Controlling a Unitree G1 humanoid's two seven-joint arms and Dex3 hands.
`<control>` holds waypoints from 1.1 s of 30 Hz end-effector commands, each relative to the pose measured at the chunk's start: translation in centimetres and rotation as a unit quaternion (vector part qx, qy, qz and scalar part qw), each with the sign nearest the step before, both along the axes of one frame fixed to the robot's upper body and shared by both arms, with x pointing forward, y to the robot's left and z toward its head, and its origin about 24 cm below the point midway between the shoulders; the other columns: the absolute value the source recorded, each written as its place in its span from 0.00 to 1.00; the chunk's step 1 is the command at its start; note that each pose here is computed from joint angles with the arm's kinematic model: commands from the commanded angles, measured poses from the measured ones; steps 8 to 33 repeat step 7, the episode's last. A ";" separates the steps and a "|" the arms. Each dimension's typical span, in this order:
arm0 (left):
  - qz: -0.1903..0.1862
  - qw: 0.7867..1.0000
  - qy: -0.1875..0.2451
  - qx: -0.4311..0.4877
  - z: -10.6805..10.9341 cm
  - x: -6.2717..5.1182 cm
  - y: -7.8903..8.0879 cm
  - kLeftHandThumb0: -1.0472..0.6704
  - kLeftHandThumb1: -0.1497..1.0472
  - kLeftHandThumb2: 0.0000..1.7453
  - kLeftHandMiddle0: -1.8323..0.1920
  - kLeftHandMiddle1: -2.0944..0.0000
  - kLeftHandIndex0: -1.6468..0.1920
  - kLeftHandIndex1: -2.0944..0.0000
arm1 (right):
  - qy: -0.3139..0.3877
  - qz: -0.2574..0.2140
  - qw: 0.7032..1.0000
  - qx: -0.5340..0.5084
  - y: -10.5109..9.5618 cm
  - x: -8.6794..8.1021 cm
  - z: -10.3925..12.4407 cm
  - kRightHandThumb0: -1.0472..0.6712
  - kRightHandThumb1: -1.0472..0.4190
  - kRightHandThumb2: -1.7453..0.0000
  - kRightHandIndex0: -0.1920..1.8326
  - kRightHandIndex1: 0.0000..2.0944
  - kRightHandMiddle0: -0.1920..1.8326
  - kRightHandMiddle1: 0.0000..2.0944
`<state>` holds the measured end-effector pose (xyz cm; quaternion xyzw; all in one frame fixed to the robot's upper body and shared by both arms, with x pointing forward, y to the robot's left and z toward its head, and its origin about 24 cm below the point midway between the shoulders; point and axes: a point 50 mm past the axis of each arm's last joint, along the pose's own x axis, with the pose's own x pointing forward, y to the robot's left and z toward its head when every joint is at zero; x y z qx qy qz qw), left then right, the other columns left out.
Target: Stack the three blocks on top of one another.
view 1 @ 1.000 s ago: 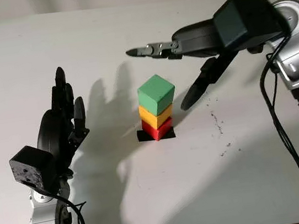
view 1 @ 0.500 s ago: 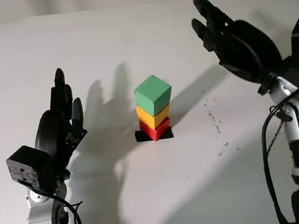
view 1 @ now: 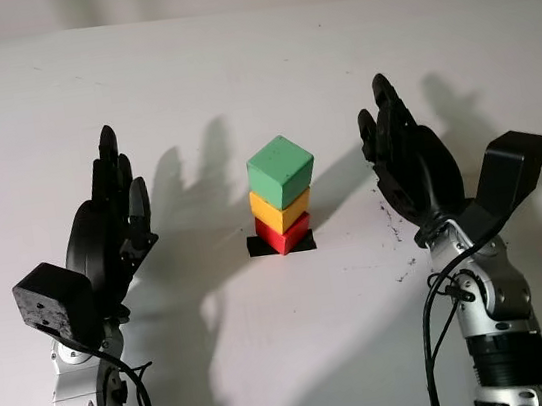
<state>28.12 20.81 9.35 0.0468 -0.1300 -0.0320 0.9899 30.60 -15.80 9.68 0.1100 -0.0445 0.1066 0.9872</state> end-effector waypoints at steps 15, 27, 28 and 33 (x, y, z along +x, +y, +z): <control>-0.004 1.000 -0.011 -0.010 0.0 0.0 -0.9 0.15 1.00 0.39 0.99 0.97 1.00 0.97 | -0.015 -0.019 1.000 0.006 0.8 -1.5 -0.5 0.16 0.00 0.56 0.00 0.00 0.00 0.00; -0.004 1.000 -0.011 -0.010 0.0 0.0 -0.9 0.15 1.00 0.39 0.99 0.97 1.00 0.97 | -0.015 -0.019 1.000 0.006 0.8 -1.5 -0.5 0.16 0.00 0.56 0.00 0.00 0.00 0.00; -0.004 1.000 -0.011 -0.010 0.0 0.0 -0.9 0.15 1.00 0.39 0.99 0.97 1.00 0.97 | -0.015 -0.019 1.000 0.006 0.8 -1.5 -0.5 0.16 0.00 0.56 0.00 0.00 0.00 0.00; -0.004 1.000 -0.011 -0.010 0.0 0.0 -0.9 0.15 1.00 0.39 0.99 0.97 1.00 0.97 | -0.015 -0.019 1.000 0.006 0.8 -1.5 -0.5 0.16 0.00 0.56 0.00 0.00 0.00 0.00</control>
